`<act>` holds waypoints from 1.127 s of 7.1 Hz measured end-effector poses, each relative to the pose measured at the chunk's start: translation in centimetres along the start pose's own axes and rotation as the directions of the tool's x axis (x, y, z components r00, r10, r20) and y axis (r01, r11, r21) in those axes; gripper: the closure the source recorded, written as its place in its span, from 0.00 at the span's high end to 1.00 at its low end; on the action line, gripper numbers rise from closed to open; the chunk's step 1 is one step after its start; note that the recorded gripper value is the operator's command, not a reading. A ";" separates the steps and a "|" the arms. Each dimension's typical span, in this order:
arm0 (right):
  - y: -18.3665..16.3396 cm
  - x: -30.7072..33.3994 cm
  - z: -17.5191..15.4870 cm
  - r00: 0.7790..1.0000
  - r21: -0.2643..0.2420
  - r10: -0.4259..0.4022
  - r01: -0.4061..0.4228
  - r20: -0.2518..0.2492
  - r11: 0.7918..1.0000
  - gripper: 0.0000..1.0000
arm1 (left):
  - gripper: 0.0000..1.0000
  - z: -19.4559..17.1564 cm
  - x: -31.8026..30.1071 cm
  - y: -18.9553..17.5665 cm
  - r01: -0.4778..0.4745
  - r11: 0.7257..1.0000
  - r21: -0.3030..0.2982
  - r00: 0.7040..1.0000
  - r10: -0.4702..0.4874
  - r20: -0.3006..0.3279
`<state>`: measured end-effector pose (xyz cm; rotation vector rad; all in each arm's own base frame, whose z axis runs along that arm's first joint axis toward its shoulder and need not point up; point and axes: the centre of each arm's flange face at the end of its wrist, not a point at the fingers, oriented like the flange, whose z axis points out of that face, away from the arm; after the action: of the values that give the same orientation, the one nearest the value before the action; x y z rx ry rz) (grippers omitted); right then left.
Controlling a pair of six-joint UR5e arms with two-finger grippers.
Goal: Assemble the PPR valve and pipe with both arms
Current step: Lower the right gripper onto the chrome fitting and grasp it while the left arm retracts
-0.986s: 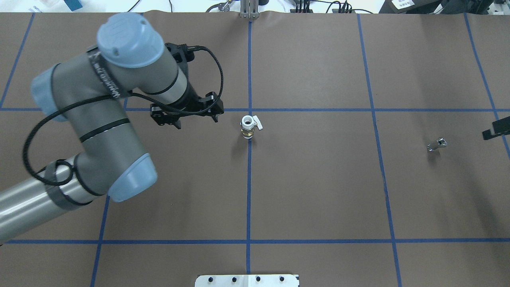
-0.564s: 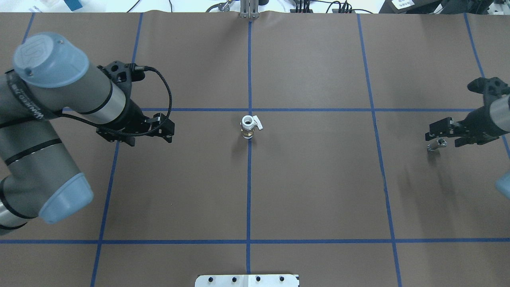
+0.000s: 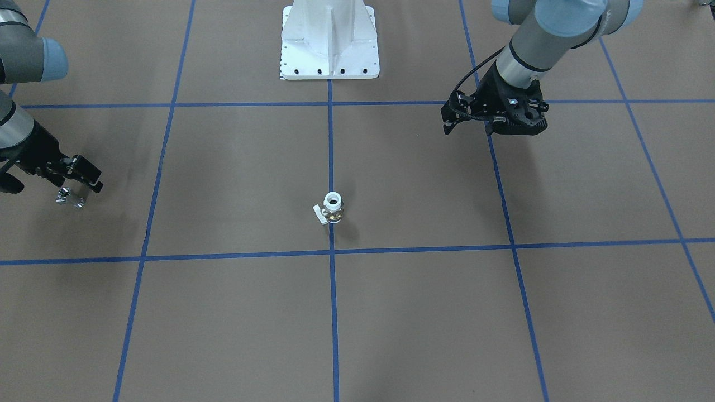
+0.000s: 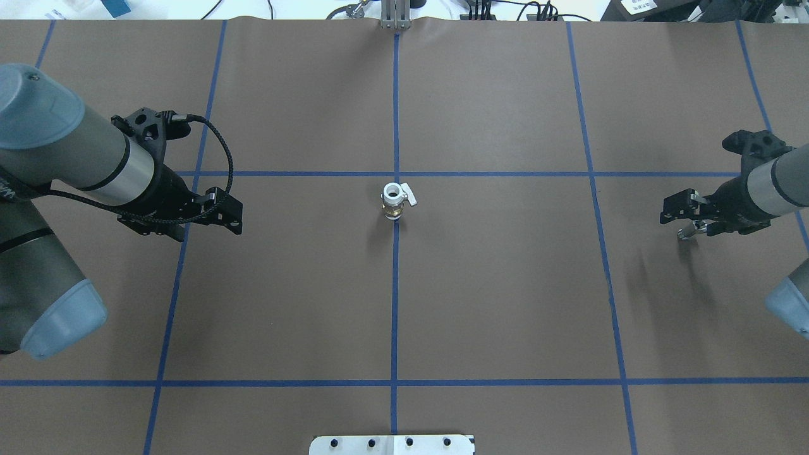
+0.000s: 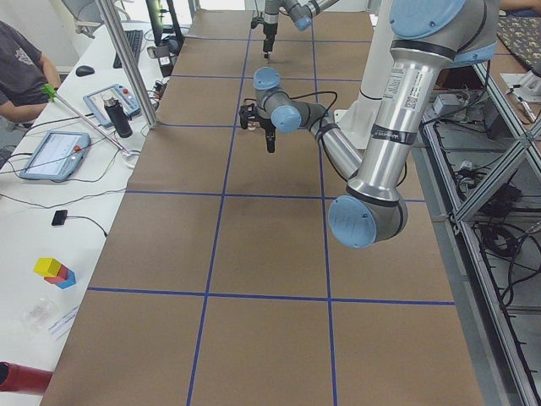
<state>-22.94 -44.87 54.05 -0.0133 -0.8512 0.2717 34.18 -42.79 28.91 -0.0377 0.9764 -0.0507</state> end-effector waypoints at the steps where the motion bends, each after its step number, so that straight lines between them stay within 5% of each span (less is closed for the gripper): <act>1: -0.3 0.8 0.0 0.999 -0.003 0.023 -0.023 -0.025 1.000 0.86 | 1.00 0.0 0.0 0.0 0.001 1.000 0.001 1.000 -0.001 -0.001; 6: -2.0 0.5 1.8 0.996 -0.018 0.059 -0.061 -0.070 0.998 0.72 | 1.00 -0.1 0.1 0.0 0.025 1.000 0.002 1.000 -0.025 -0.003; 8: -1.9 1.2 1.8 0.996 -0.022 0.062 -0.063 -0.071 0.998 0.48 | 1.00 -0.1 0.1 0.0 0.025 1.000 0.002 1.000 -0.025 -0.004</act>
<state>-23.08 -46.61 56.37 -0.0720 -0.7848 0.3177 34.13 -42.79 28.72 -0.0482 0.9799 -0.0752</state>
